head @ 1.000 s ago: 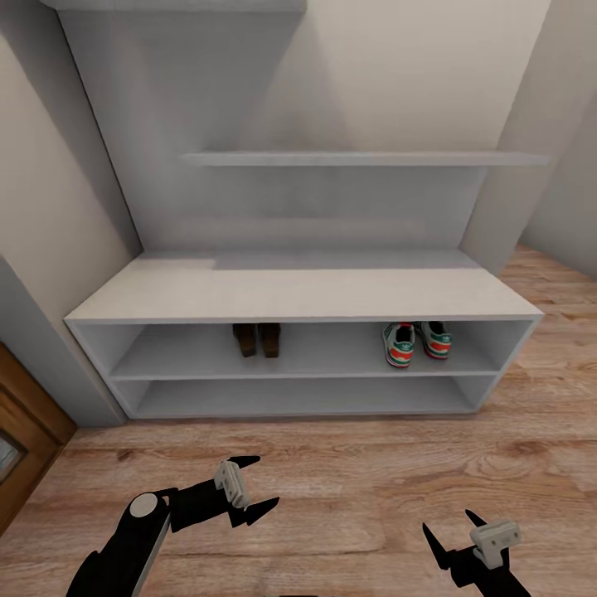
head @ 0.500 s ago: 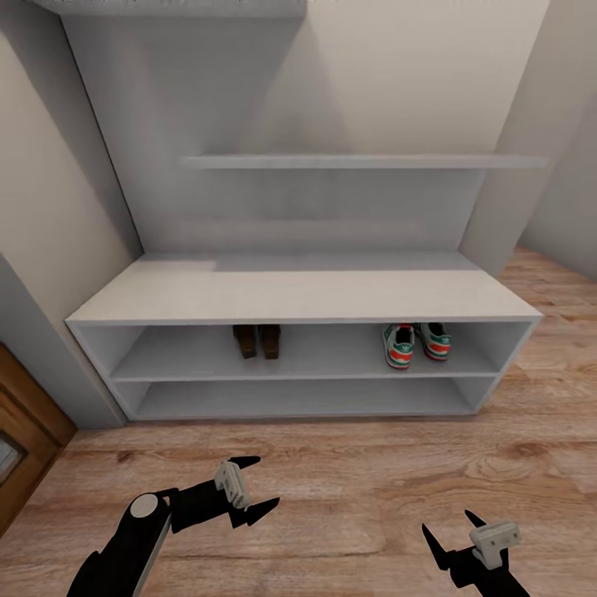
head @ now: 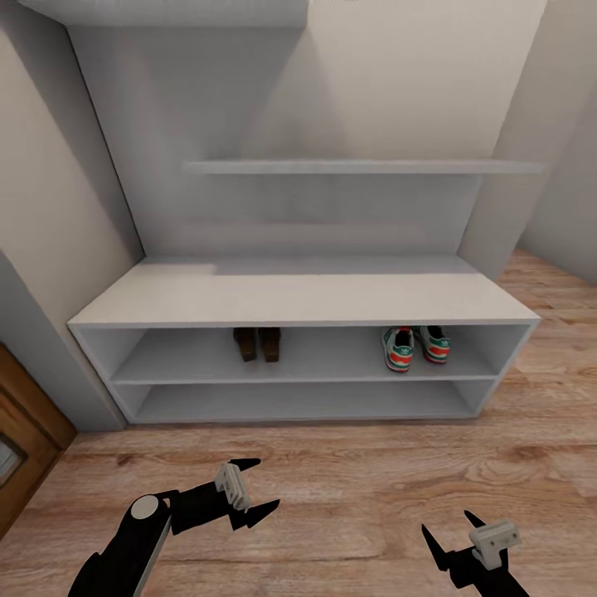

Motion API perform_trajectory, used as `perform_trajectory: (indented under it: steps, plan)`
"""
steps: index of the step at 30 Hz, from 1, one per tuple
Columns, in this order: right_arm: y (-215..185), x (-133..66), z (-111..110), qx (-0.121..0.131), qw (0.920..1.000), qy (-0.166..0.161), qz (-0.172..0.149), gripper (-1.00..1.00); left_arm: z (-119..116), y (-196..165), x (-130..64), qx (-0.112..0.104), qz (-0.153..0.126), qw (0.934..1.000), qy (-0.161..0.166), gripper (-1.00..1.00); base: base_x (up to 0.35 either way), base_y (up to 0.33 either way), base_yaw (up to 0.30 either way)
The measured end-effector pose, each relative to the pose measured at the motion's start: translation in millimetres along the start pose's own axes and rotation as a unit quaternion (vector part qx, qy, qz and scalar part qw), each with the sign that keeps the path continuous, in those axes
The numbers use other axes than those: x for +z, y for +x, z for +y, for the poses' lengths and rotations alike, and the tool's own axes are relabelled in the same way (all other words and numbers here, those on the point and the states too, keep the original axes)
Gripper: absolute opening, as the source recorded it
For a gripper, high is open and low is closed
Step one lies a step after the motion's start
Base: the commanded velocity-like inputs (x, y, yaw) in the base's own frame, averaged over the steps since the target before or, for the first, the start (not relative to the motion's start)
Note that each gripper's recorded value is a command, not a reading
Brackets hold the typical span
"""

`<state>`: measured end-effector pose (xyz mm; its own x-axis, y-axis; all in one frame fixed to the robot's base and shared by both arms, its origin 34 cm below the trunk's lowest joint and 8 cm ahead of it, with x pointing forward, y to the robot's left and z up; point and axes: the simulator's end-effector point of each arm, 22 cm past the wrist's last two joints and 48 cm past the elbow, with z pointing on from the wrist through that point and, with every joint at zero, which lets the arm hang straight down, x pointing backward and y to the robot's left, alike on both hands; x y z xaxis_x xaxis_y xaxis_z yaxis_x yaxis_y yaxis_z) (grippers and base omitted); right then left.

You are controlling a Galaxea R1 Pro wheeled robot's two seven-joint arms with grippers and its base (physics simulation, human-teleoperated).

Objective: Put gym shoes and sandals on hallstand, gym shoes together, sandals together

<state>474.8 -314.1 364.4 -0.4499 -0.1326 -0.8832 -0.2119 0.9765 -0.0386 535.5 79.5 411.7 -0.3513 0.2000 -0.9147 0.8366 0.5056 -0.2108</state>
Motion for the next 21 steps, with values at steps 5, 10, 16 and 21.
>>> perform_trajectory:
  steps: [5, 10, 16, 21]
  plan:
    - [-0.4, 0.0, 0.7, -0.001, 1.0000, -0.001, 0.000, 1.00, 0.3, -0.3, -0.4, 0.000, 0.000, 1.0000, -0.001, 1.00, 0.000, 0.000, 0.007]
    - [-0.2, 0.0, 1.5, -0.009, 1.0000, -0.002, 0.000, 1.00, 0.7, -0.4, -0.7, 0.000, 0.000, 1.0000, -0.001, 1.00, 0.000, 0.000, 0.003]
    - [0.5, 0.1, 2.7, -0.022, 0.9998, -0.004, 0.002, 1.00, 0.9, -0.9, -0.5, 0.000, -0.001, 1.0000, -0.002, 1.00, 0.000, 0.000, 0.001]
    - [2.9, 0.1, 2.4, -0.029, 0.9996, -0.004, 0.005, 1.00, -2.4, -4.0, 4.0, -0.004, -0.006, 1.0000, -0.001, 1.00, 0.000, 0.000, 0.000]
